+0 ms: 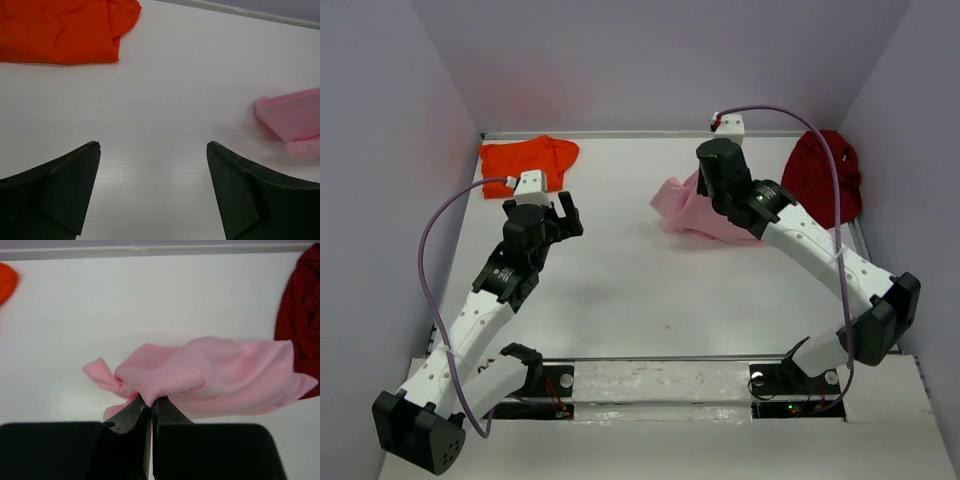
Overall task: Fold and stack the t-shirts
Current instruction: Grab the tshirt from the pile, then move the tshirt to the center of the board
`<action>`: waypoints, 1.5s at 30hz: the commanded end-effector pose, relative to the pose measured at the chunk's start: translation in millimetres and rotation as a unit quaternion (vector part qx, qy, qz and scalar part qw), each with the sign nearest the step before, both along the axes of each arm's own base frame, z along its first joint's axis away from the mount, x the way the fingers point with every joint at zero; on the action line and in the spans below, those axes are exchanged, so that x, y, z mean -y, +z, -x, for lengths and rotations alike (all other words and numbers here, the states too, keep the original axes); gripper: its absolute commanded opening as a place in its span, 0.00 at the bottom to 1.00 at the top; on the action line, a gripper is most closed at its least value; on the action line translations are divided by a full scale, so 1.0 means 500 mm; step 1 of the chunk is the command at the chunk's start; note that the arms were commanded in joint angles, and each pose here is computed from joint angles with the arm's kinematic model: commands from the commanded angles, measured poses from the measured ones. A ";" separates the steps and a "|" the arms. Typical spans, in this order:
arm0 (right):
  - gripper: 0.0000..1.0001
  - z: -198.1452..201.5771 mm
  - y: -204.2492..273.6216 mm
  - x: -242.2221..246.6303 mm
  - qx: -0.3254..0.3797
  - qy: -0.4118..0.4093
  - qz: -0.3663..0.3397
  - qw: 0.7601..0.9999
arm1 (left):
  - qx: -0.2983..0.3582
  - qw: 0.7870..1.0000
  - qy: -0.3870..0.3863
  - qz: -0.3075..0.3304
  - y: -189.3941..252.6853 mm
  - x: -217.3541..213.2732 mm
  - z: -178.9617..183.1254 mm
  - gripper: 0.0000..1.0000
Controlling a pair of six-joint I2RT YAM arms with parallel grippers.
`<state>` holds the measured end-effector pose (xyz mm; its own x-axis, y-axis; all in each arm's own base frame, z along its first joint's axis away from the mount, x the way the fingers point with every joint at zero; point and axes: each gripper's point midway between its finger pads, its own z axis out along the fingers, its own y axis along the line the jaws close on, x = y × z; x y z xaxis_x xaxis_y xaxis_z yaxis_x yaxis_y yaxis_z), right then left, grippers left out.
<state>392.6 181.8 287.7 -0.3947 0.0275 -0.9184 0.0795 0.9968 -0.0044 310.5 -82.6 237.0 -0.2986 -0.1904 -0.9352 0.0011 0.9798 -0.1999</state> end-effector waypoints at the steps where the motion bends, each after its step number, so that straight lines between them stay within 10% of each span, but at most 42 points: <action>1: 0.00 0.073 0.105 -0.041 0.030 0.071 -0.046 0.996 | 0.018 1.000 0.006 0.001 0.019 -0.004 -0.008 0.96; 13: 0.00 0.212 0.361 -0.065 0.132 0.210 -0.173 0.953 | 0.019 1.000 0.016 -0.002 0.019 -0.013 -0.007 0.96; 25: 0.00 0.120 -0.031 -0.024 -0.051 0.066 0.031 0.996 | 0.017 1.000 0.014 -0.003 0.017 -0.011 -0.007 0.96; 38: 0.00 0.114 -0.204 -0.194 -0.140 0.133 0.020 0.981 | 0.024 1.000 0.016 0.000 0.025 -0.014 -0.004 0.96; 45: 0.00 0.087 -0.133 -0.284 -0.099 0.159 0.008 0.982 | 0.024 1.000 0.019 -0.001 0.025 -0.015 -0.004 0.96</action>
